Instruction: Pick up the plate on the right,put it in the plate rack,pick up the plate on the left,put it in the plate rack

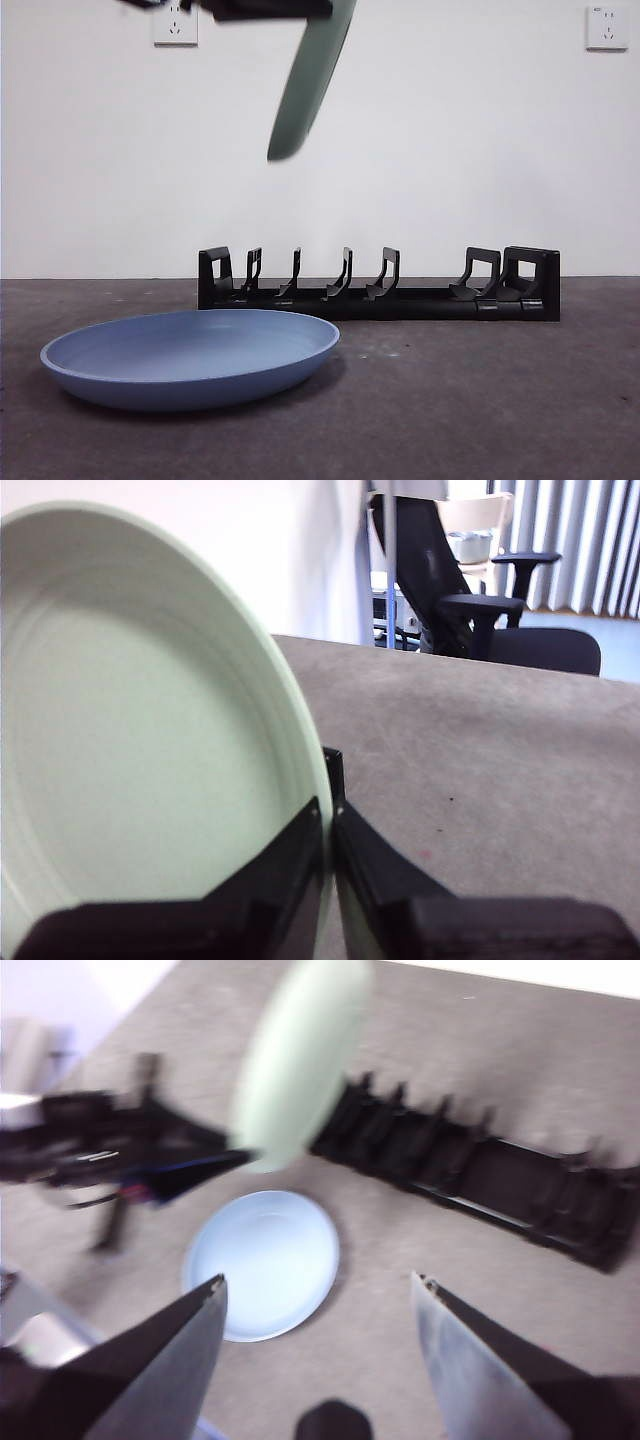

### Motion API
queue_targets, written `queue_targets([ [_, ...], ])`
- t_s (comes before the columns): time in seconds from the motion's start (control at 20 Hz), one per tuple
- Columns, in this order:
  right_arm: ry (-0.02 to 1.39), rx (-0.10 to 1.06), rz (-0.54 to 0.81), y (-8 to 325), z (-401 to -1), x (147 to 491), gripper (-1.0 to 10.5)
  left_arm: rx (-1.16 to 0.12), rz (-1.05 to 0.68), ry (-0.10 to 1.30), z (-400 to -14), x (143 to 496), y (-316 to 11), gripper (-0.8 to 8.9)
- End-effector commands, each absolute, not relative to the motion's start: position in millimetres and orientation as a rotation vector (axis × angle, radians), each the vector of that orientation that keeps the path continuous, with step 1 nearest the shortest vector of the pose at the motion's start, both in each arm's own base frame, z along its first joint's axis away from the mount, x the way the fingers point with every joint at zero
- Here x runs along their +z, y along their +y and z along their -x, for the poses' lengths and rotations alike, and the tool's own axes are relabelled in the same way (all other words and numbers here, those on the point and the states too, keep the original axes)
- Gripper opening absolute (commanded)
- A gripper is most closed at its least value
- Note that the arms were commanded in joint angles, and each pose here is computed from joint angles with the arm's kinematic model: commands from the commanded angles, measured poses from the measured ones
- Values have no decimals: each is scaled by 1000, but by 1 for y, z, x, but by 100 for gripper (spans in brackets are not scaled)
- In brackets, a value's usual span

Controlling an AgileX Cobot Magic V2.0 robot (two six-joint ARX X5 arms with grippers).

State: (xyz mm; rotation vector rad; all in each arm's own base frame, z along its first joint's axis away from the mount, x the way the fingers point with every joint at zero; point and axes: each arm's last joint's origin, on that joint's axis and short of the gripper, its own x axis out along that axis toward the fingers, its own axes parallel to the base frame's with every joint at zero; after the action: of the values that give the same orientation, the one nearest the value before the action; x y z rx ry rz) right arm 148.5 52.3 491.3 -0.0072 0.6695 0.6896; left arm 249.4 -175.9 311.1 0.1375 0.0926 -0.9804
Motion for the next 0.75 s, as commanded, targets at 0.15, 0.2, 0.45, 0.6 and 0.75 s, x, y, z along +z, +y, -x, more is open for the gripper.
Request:
queue_targets([
  [0.15,751,748,-17,54,-147,474,314,-925,-14,125,-280,293,-175,-8],
  [0.2,774,747,-17,54,-147,467,314,-913,-7,131,-287,290,-175,-8],
  [0.45,881,740,-31,54,-147,431,314,-917,13,140,-320,288,-178,-8],
  [0.6,934,736,-37,54,-147,411,314,-912,24,147,-336,286,-182,-8],
  [0.75,965,732,-40,53,-145,398,314,-899,24,170,-343,278,-180,-8],
])
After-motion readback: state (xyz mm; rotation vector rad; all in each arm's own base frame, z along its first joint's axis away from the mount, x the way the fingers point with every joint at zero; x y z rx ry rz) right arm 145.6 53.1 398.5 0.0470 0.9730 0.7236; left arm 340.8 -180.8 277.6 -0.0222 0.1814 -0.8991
